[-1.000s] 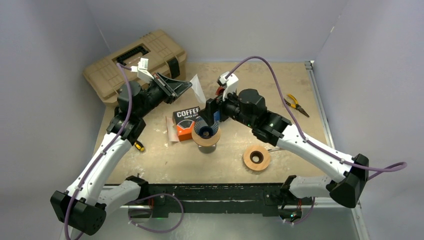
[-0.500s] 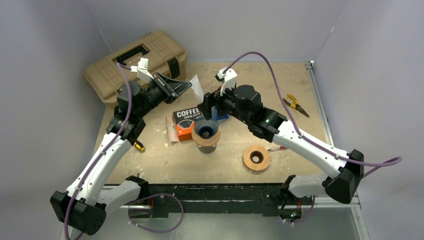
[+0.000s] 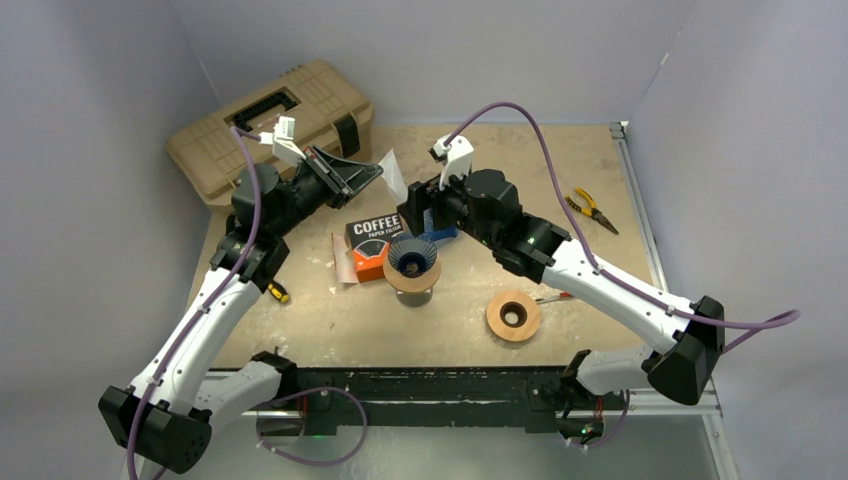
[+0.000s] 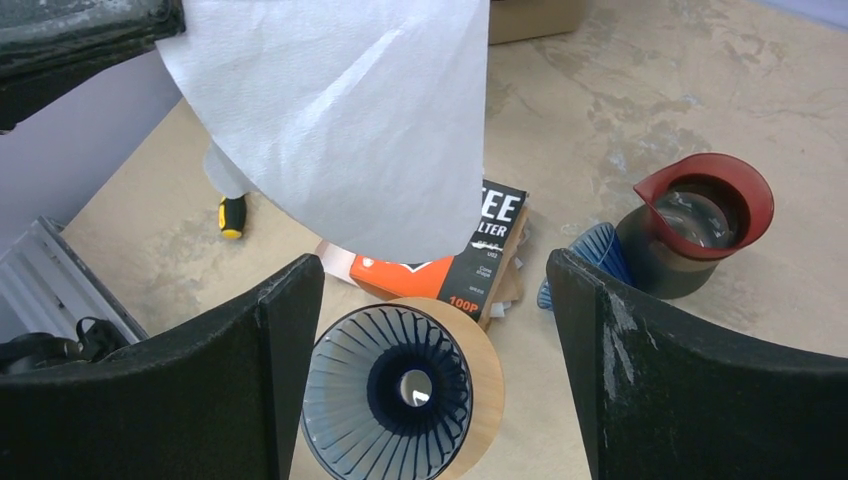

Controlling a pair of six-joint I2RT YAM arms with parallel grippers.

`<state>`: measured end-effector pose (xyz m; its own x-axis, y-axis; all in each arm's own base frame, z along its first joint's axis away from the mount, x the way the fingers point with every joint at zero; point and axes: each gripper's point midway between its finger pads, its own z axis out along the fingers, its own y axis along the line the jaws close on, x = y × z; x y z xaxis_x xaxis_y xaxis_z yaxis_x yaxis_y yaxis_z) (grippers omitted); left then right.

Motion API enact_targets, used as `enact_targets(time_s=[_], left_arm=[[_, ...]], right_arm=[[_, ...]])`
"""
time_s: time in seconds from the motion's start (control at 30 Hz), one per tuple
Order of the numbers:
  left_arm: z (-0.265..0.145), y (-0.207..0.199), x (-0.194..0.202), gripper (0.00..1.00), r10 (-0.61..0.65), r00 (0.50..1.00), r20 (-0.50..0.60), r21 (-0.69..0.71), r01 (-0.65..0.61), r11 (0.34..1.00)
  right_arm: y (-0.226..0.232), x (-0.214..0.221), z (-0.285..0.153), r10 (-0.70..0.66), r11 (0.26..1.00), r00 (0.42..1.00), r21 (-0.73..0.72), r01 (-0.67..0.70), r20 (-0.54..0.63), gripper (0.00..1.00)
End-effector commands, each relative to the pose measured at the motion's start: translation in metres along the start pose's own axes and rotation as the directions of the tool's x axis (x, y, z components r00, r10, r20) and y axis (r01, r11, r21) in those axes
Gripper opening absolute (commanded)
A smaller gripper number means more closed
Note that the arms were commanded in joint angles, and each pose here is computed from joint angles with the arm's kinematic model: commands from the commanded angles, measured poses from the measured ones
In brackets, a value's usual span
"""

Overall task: Place the coffee filter in the dripper
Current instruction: Place the coffee filter in the coffee dripper.

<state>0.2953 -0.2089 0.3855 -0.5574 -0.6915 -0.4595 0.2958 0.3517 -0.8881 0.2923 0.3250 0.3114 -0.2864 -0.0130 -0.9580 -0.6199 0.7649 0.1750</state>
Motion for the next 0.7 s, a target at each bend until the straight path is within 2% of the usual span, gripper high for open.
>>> enact_targets(time_s=[0.0, 0.27, 0.5, 0.67], left_arm=[[-0.01, -0.035, -0.009, 0.0, 0.038, 0.999, 0.022, 0.089, -0.04, 0.995], [-0.011, -0.034, -0.007, 0.0, 0.036, 0.999, 0.016, 0.09, -0.038, 0.995], [-0.011, -0.033, -0.005, 0.0, 0.029, 1.0, 0.004, 0.09, -0.03, 0.995], [-0.011, -0.033, -0.006, 0.0, 0.024, 1.0, 0.012, 0.087, -0.025, 0.996]], right_arm=[[0.001, -0.041, -0.01, 0.02, 1.0, 0.992, 0.019, -0.022, 0.121, 0.84], [-0.002, -0.054, -0.013, 0.03, 0.999, 0.983, 0.032, -0.037, 0.182, 0.8], [-0.004, -0.072, -0.024, 0.035, 0.999, 0.962, 0.031, -0.044, 0.27, 0.69], [-0.005, -0.071, -0.023, 0.014, 0.999, 0.959, 0.032, -0.024, 0.284, 0.64]])
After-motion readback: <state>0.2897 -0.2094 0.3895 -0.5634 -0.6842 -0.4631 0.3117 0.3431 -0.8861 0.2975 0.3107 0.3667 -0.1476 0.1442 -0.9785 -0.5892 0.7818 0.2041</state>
